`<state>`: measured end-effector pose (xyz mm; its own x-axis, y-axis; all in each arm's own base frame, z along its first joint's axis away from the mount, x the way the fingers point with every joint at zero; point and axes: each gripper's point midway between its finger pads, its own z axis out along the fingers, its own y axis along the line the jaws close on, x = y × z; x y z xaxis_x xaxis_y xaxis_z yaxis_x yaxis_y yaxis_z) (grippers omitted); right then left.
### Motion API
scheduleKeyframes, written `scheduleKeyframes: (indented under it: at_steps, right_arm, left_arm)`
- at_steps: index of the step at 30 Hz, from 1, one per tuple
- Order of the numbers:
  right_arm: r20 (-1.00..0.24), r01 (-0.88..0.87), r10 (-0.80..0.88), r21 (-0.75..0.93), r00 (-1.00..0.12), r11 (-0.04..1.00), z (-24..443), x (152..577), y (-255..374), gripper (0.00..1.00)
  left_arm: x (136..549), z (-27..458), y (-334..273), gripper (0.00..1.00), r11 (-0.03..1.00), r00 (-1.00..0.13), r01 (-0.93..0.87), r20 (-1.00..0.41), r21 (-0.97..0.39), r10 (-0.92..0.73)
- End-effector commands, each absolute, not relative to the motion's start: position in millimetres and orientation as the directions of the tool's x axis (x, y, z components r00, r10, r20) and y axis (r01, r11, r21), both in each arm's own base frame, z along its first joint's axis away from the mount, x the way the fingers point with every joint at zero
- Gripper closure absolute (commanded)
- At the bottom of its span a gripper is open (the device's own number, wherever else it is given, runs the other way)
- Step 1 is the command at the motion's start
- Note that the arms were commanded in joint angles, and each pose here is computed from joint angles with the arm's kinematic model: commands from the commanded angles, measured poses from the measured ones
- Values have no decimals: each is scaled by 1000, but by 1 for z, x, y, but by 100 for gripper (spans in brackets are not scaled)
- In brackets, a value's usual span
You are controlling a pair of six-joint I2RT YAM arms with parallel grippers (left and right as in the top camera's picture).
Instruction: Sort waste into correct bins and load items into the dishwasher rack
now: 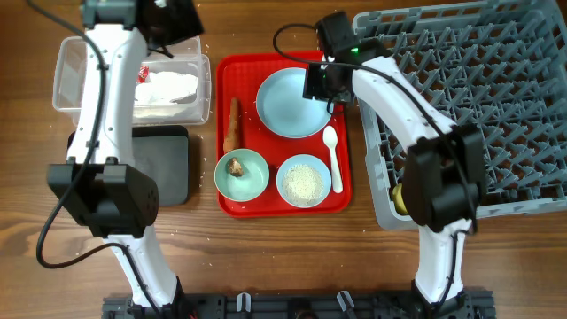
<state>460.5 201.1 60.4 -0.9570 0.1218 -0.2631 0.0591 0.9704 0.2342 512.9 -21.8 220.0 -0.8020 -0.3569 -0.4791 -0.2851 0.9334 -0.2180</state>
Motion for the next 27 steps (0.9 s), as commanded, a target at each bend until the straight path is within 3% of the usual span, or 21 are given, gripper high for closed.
scheduleKeyframes:
  at_steps: [1, 11, 18, 27]
  right_arm:
    - [-254, 121, 151, 129, -955, 984, 32, 463, 186, 49]
    - [-251, 178, 179, 29, -951, 984, 20, 459, 167, 49]
    - [-303, 144, 155, 60, -940, 988, 62, 461, 168, 48]
    - [-176, 129, 133, 34, -975, 991, 53, 428, 168, 47]
  left_arm:
    - [517, 216, 2, 10, 912, -776, -345, -480, -221, -410]
    - [515, 215, 25, 10, 895, -759, -388, -476, -219, -445]
    - [515, 208, 24, 9, 896, -771, -390, -458, -212, -443]
    - [509, 178, 14, 9, 905, -820, -388, -381, -177, -426]
